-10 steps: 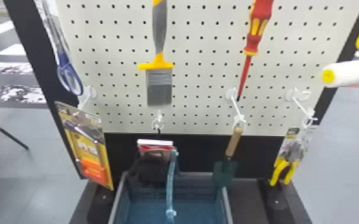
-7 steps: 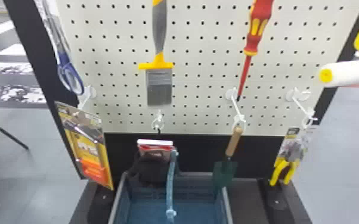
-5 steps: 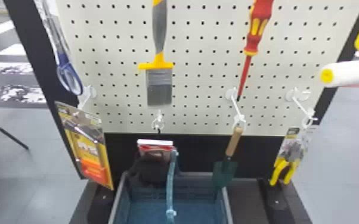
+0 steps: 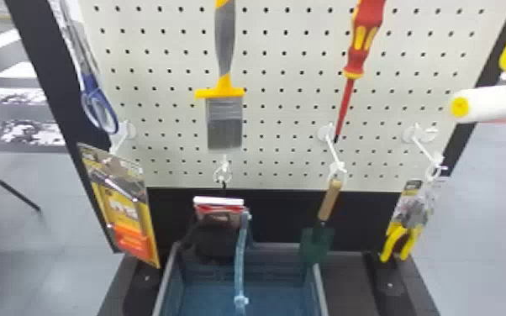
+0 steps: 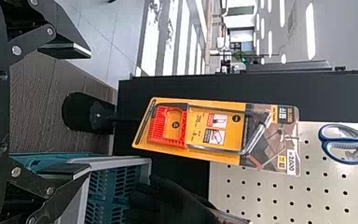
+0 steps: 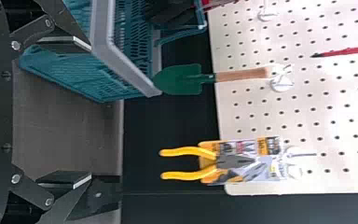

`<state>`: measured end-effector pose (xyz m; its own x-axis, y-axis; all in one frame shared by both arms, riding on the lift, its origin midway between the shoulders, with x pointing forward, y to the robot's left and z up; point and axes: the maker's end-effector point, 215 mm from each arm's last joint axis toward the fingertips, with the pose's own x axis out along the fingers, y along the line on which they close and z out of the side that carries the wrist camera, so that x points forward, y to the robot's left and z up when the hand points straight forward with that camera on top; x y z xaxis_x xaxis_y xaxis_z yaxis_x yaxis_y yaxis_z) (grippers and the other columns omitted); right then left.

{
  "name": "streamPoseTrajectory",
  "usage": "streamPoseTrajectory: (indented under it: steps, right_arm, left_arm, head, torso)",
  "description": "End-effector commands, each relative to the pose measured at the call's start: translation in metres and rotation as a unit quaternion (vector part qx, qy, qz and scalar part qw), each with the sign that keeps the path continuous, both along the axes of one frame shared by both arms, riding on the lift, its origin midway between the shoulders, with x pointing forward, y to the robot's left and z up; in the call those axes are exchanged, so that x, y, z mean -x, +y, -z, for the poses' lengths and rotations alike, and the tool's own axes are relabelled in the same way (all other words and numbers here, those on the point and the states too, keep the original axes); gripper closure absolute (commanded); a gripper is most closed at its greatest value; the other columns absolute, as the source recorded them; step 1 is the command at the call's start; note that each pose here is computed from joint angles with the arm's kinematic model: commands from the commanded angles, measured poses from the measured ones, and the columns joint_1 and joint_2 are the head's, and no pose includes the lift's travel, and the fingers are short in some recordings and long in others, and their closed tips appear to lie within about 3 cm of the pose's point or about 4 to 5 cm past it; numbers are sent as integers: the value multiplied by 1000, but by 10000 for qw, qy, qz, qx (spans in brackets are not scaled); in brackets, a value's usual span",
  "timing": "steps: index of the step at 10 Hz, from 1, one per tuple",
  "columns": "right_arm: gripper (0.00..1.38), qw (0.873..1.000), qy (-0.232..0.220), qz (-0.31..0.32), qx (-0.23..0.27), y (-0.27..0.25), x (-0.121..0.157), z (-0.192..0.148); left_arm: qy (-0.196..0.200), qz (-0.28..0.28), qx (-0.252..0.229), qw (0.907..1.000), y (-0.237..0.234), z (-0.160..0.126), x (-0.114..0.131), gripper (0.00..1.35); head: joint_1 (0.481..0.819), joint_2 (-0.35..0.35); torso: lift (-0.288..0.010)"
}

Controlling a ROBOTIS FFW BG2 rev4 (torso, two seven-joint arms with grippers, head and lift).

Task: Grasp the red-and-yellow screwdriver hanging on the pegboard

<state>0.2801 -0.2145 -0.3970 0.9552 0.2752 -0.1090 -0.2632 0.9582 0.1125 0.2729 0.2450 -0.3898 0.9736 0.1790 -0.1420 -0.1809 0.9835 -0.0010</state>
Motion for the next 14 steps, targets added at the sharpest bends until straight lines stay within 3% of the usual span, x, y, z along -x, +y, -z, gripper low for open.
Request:
streamPoseTrajectory:
  steps: [1, 9, 14]
  right_arm:
    - [318, 9998, -189, -73, -26, 5, -14, -26]
    - [318, 9901, -1240, -517, 410, 29, -58, -173]
    - [318, 9755, -1730, -1021, 902, 33, -81, -218]
  left_arm:
    - [9, -2, 7, 10000, 0, 1, 1, 407]
    - [23, -10, 8, 10000, 1, 1, 2, 407]
    - [20, -9, 7, 10000, 1, 1, 1, 407]
  head:
    - [549, 0]
    - [549, 0]
    - [549, 0]
  torso:
    - [-100]
    - [-100]
    - [-100]
